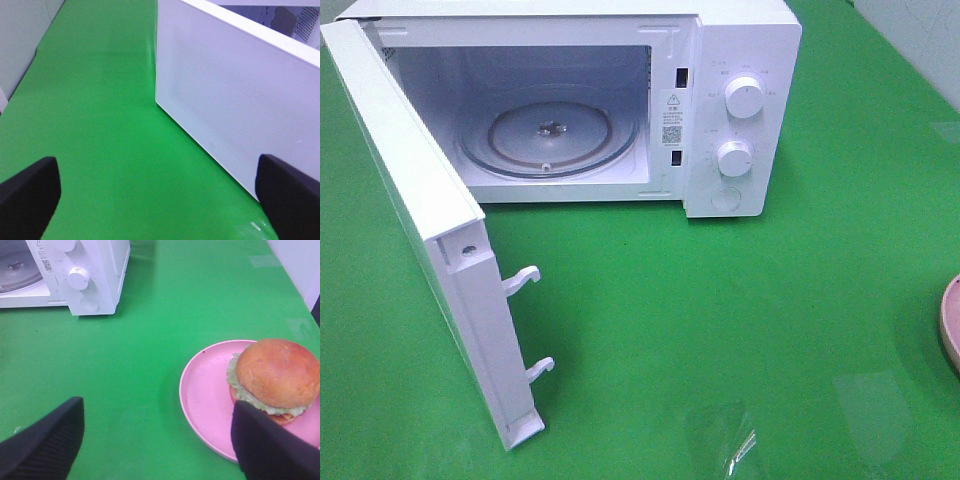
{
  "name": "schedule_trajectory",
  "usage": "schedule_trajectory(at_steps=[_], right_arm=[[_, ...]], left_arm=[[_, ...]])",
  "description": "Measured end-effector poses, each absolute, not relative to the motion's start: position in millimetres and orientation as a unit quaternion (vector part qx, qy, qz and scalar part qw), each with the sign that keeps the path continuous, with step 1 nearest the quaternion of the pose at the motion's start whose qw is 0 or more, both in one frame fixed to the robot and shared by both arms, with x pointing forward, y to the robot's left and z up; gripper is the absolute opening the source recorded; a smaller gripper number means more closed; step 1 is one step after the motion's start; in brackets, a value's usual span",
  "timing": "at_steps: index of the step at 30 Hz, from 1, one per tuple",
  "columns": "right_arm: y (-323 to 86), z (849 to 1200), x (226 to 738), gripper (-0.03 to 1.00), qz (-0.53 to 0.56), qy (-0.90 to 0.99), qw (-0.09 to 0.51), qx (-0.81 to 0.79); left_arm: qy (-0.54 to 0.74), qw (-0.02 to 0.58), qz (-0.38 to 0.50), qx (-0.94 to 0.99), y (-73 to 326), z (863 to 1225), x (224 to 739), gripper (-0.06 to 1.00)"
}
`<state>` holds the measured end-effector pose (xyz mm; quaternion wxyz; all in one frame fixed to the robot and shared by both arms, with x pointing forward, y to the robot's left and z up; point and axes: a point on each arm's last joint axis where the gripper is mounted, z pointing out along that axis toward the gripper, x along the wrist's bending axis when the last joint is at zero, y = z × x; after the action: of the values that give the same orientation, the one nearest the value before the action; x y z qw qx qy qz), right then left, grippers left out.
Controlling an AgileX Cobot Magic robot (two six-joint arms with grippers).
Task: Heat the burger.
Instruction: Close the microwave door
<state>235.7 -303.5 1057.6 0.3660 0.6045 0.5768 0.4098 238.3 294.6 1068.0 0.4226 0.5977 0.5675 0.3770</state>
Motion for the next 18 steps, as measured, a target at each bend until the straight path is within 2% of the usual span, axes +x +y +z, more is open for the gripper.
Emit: schedule_trajectory(at_steps=[2,6,7,8,9,11,12,13,14,15,16,17,18], right_arm=[[-304,1058,236,0.76,0.410,0.577,0.366,0.604],[-304,1058,236,0.76,0.410,0.577,0.366,0.604],[-304,1058,236,0.76,0.410,0.577,0.366,0.604],[-304,1058,236,0.76,0.410,0.577,0.366,0.604],[-304,1058,236,0.76,0.410,0.577,0.366,0.604],[-304,1058,236,0.76,0.410,0.577,0.366,0.604],[-304,1058,236,0.76,0.410,0.577,0.366,0.604],[-304,1058,236,0.76,0.410,0.577,0.366,0.604],[-304,1058,236,0.76,0.410,0.577,0.366,0.604],[-304,1058,236,0.76,0.410,0.577,0.366,0.604],[-304,1058,236,0.76,0.410,0.577,0.366,0.604],[-304,1058,236,0.76,0.410,0.577,0.366,0.604],[-304,1058,236,0.76,0.410,0.577,0.366,0.604]], left_arm=[[0.569,0.421,0.376,0.598,295,1069,241,0.96],[0.577,0.415,0.370,0.599,295,1075,265,0.83],[0.577,0.415,0.370,0.599,295,1075,265,0.83],[0.578,0.415,0.369,0.598,295,1077,273,0.76],[0.578,0.415,0.369,0.598,295,1077,273,0.76],[0.583,0.411,0.366,0.598,296,1079,289,0.63],[0.583,0.411,0.366,0.598,296,1079,289,0.63],[0.584,0.409,0.365,0.599,296,1080,294,0.53],[0.584,0.409,0.365,0.599,296,1080,294,0.53],[0.586,0.408,0.364,0.598,296,1080,302,0.44],[0.586,0.408,0.364,0.598,296,1080,302,0.44],[0.588,0.406,0.363,0.598,296,1080,309,0.34],[0.588,0.406,0.363,0.598,296,1080,309,0.34]])
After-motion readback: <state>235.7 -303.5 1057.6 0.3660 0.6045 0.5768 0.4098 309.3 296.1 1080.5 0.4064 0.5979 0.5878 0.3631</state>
